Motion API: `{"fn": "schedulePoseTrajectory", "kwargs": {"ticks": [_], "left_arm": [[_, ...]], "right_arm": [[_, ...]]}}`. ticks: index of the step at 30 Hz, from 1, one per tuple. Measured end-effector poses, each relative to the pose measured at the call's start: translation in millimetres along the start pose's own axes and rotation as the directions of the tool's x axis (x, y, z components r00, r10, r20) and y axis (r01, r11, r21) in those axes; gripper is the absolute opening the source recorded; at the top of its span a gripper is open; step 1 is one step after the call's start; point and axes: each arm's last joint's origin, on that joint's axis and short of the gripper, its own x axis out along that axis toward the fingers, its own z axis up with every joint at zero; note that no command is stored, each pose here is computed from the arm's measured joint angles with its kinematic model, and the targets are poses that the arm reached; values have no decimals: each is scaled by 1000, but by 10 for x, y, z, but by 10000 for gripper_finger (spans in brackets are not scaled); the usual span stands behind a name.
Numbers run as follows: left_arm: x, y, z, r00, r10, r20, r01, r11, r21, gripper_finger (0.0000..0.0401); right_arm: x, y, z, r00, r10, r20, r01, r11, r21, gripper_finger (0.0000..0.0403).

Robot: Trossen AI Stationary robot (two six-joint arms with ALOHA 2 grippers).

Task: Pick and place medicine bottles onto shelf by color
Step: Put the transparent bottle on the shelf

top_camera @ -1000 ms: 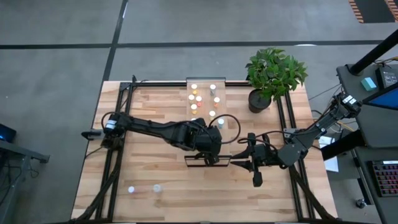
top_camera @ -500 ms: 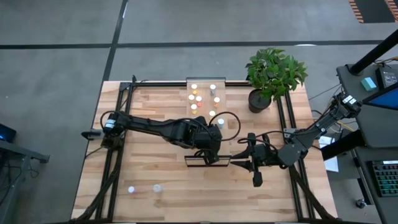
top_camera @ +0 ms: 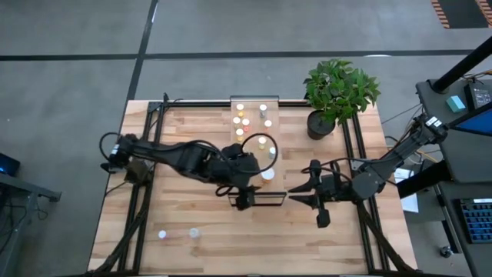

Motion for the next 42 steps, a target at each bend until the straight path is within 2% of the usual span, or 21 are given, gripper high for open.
{"fn": "schedulePoseTrajectory", "kwargs": {"ticks": [3, 7, 10, 13, 17, 21, 27, 31, 36, 42], "left_arm": [[-135, -104, -58, 996, -86, -22, 86, 996, -10, 254], [-289, -360, -341, 956, -206, -207, 198, 978, -59, 254], [-425, -541, -629, 895, -218, -390, 198, 976, -91, 254], [-533, -704, -894, 852, -163, -497, 151, 986, -65, 254], [-498, -855, -1188, 849, -74, -523, 95, 995, 13, 252], [-321, -939, -1524, 839, 15, -543, 61, 991, 121, 246], [-131, -949, -1914, 801, 79, -594, 2, 991, 134, 244], [-28, -930, -2045, 763, 50, -644, 58, 988, 145, 244], [73, -941, -2138, 787, -41, -615, 118, 989, 86, 244], [218, -855, -2347, 772, 2, -636, 60, 995, 75, 244]], "right_arm": [[-16, -7, 19, 1000, 1, 7, -1, 1000, -15, 61], [-20, -9, 24, 1000, 0, 9, 0, 1000, -18, 61], [-14, -13, 20, 1000, -6, 8, 6, 1000, -17, 61], [-13, -14, 19, 1000, -8, 8, 8, 1000, -18, 61], [-13, -14, 19, 1000, -9, 8, 9, 1000, -23, 61], [-13, -14, 19, 1000, -9, 8, 9, 999, -35, 61], [-13, -14, 18, 1000, -9, 8, 9, 999, -42, 61], [-13, -14, 18, 1000, -9, 8, 9, 999, -46, 61], [-13, -14, 18, 1000, -9, 8, 9, 999, -48, 61], [-12, -13, 17, 1000, -9, 7, 9, 999, -48, 61]]}}
